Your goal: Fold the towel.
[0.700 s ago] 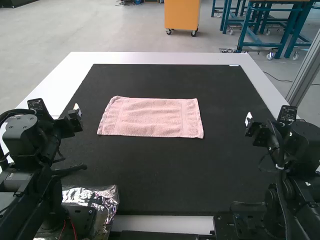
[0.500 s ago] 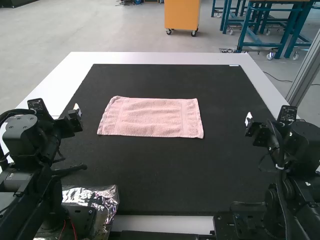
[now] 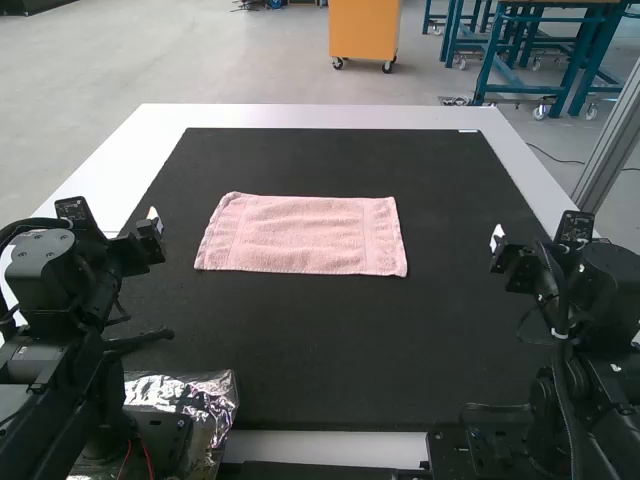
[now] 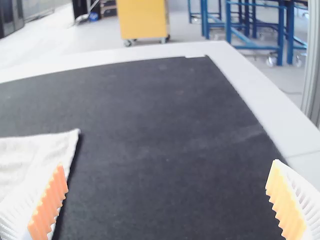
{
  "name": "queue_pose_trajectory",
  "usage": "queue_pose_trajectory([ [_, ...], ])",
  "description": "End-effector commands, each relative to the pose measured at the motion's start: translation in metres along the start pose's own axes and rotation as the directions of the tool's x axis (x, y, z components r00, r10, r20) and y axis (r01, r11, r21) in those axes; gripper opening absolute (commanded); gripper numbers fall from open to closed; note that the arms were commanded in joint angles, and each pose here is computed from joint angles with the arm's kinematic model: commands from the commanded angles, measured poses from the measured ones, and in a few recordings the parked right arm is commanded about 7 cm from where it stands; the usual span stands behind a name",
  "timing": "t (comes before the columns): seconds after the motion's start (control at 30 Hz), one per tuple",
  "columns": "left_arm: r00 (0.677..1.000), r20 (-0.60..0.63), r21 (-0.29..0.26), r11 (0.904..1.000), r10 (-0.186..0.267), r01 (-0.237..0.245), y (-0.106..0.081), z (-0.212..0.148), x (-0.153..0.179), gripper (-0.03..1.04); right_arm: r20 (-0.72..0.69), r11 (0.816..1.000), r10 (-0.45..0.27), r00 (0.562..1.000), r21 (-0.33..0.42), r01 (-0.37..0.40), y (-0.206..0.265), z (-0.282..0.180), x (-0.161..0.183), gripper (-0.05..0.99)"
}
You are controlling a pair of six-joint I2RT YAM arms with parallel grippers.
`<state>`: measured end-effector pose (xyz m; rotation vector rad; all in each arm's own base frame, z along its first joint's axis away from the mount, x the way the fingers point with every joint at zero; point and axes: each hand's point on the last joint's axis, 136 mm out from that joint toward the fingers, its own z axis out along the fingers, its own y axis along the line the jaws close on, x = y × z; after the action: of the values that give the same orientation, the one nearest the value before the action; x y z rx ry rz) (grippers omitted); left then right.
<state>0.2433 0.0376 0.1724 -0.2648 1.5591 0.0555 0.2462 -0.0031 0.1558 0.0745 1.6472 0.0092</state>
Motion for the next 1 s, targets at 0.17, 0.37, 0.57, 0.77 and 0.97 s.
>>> queue_pose_trajectory([
  [0.17, 1.0, 0.006, -0.012, 0.9999, -0.011, 0.011, 0.002, 0.0, 0.0, 0.97, 0.006, 1.0, -0.003, 1.0, -0.004, 0.004, 0.0, 0.0, 0.0, 0.92],
  [0.37, 1.0, 0.007, -0.01, 0.9999, -0.013, 0.013, 0.002, 0.0, 0.0, 0.97, 0.005, 1.0, -0.005, 1.0, -0.004, 0.005, 0.0, 0.0, 0.001, 0.92],
  [0.57, 1.0, 0.019, -0.008, 0.9999, -0.007, 0.008, 0.001, 0.0, -0.003, 0.97, 0.022, 0.996, 0.088, 0.996, -0.012, -0.088, 0.001, 0.0, -0.004, 0.92],
  [0.77, 0.971, 0.092, -0.014, 0.9753, 0.221, -0.221, -0.002, -0.001, -0.021, 0.97, 0.083, 0.964, -0.264, 0.961, 0.002, 0.265, 0.004, -0.001, -0.018, 0.92],
  [0.97, 0.92, 0.164, -0.051, 0.9347, 0.355, -0.352, -0.003, -0.004, -0.041, 0.94, 0.121, 0.925, -0.379, 0.917, 0.016, 0.38, 0.007, -0.002, -0.027, 0.92],
])
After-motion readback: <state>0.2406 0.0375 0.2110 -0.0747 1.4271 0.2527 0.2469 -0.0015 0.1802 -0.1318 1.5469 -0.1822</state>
